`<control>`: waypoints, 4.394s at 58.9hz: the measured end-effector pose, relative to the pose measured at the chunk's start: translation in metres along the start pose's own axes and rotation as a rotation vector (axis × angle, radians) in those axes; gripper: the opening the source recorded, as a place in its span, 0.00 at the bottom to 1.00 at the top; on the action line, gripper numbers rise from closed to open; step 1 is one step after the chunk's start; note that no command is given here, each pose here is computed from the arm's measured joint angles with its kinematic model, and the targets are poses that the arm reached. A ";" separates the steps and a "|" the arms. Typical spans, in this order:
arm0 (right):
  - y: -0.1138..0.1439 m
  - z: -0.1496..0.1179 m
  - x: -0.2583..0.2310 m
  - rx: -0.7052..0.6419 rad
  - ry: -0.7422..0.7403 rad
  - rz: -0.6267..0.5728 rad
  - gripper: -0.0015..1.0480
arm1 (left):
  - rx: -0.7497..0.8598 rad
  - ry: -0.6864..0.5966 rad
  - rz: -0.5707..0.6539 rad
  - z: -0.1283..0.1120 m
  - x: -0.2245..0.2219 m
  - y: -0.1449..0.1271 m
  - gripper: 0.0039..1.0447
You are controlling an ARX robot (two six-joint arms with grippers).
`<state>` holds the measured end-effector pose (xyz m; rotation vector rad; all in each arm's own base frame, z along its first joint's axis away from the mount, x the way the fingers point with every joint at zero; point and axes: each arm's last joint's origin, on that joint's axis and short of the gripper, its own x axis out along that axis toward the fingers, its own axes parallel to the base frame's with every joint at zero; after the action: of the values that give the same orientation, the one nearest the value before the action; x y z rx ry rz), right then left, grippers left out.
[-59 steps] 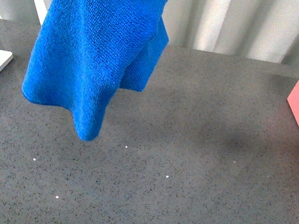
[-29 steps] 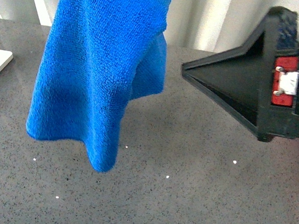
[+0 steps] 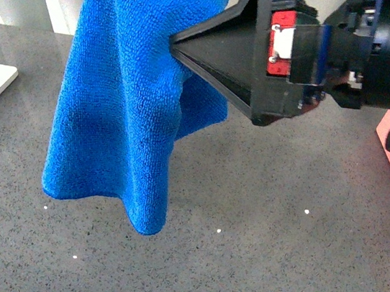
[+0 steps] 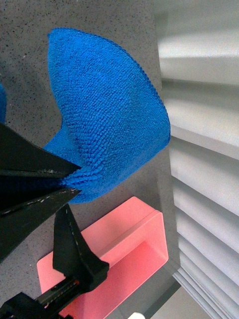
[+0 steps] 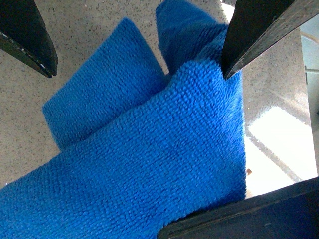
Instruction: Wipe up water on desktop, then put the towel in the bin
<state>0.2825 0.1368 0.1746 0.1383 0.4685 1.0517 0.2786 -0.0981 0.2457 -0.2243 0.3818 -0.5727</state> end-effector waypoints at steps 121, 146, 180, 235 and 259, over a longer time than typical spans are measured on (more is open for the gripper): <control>-0.005 0.022 0.060 0.105 -0.161 0.053 0.08 | 0.206 -0.373 0.566 -0.056 -0.071 0.028 0.17; -0.007 0.018 0.053 0.128 -0.154 0.038 0.08 | 0.217 -0.376 0.564 -0.092 -0.113 0.034 0.03; -0.012 0.011 0.044 0.139 -0.120 0.005 0.08 | 0.222 -0.397 0.568 -0.117 -0.146 0.033 0.03; -0.010 0.011 0.044 0.124 -0.111 -0.008 0.07 | 0.225 -0.408 0.567 -0.125 -0.166 0.020 0.03; -0.011 0.008 0.028 0.126 -0.082 -0.148 0.07 | 0.223 -0.402 0.568 -0.133 -0.175 0.015 0.24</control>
<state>0.3064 0.1562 0.1693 0.2542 0.4633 0.8686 0.0965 -0.0002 0.1709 -0.0071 -0.0189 -0.0020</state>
